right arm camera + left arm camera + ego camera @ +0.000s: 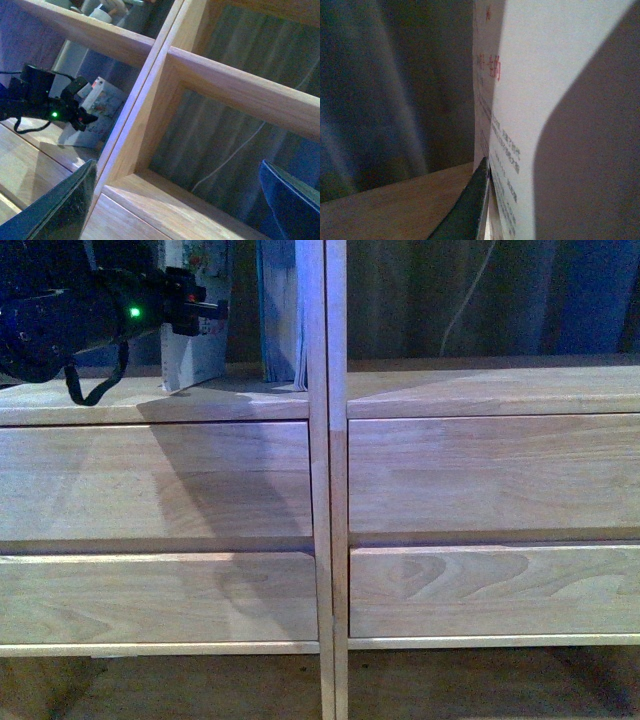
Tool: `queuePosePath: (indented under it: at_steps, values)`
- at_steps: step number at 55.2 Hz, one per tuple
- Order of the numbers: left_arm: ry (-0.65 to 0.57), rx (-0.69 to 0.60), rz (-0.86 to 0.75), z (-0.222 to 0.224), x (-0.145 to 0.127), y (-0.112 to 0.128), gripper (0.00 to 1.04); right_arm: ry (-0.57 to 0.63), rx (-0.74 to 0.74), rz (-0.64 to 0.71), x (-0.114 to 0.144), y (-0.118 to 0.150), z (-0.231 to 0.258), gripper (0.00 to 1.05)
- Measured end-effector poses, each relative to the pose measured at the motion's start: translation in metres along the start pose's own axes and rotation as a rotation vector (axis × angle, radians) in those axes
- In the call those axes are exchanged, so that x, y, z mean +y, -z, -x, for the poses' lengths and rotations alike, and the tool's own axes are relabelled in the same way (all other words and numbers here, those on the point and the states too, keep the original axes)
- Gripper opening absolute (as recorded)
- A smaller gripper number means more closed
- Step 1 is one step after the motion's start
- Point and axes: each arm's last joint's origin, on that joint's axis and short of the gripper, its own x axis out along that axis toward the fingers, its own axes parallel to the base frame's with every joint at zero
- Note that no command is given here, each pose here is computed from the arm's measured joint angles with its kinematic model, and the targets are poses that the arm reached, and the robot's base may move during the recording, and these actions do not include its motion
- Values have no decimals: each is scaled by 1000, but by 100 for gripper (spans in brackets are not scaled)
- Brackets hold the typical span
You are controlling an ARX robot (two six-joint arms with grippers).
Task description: Organize books on shelf
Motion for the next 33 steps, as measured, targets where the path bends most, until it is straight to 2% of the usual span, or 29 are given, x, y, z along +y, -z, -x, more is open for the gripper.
queuePosePath:
  at_steps: [28,31,33]
  values:
    - [45,-3,-5,-1,-16,3,94,-22,-25,-32,6,-7,2,98]
    - [44,1,0,3,-16,4,99,-23,-27,-35,6,-7,2,98]
    - [46,9,6,5,-16,6,98,-24,-28,-37,6,-7,2,98]
